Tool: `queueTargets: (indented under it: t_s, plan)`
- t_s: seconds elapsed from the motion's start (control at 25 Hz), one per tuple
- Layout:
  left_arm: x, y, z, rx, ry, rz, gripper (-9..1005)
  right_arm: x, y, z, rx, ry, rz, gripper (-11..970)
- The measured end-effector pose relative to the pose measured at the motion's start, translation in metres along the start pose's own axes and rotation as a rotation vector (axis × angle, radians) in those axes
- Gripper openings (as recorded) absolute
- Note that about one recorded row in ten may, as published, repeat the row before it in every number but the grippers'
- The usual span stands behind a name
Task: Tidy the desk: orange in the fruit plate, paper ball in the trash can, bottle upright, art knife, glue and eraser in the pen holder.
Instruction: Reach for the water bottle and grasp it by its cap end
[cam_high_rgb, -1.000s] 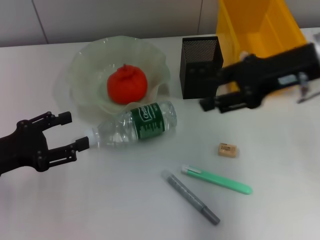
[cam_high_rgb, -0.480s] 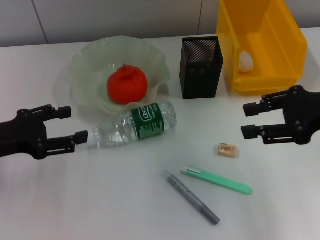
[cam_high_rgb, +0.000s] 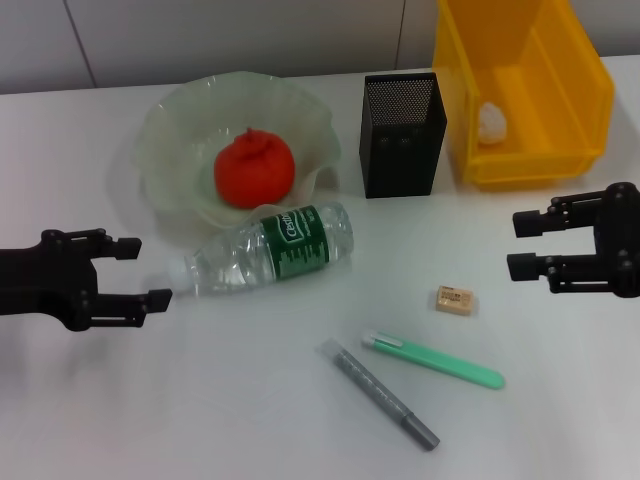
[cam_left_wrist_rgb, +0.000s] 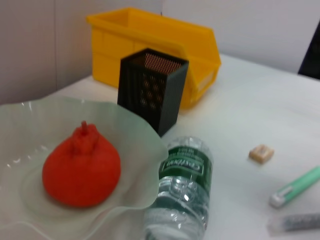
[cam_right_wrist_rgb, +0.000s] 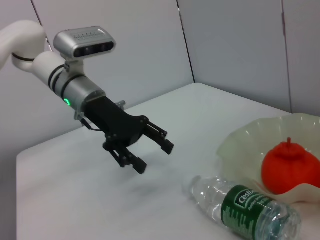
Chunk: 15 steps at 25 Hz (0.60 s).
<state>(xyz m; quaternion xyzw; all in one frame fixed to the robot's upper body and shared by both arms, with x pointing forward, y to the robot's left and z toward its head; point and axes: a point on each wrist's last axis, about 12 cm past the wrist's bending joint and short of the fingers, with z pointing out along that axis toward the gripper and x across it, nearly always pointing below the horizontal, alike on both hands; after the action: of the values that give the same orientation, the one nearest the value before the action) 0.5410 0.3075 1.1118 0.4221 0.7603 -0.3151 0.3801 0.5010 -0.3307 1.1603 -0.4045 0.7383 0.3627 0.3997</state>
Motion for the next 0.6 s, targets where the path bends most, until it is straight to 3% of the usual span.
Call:
queueTargets:
  t_s: [0.12, 0.28, 0.6]
  plan:
    - [-0.006, 0.004, 0.008, -0.008, 0.08, 0.053, 832, 0.002, 0.0, 0.002, -0.007, -0.005, 0.006, 545]
    - [-0.007, 0.006, 0.01, -0.013, 0.098, 0.065, 830, 0.002, 0.001, 0.004, -0.016, -0.006, 0.01, 545]
    - [-0.02, 0.011, 0.041, -0.023, 0.241, 0.211, 826, 0.007, 0.007, 0.004, -0.07, 0.013, -0.039, 545]
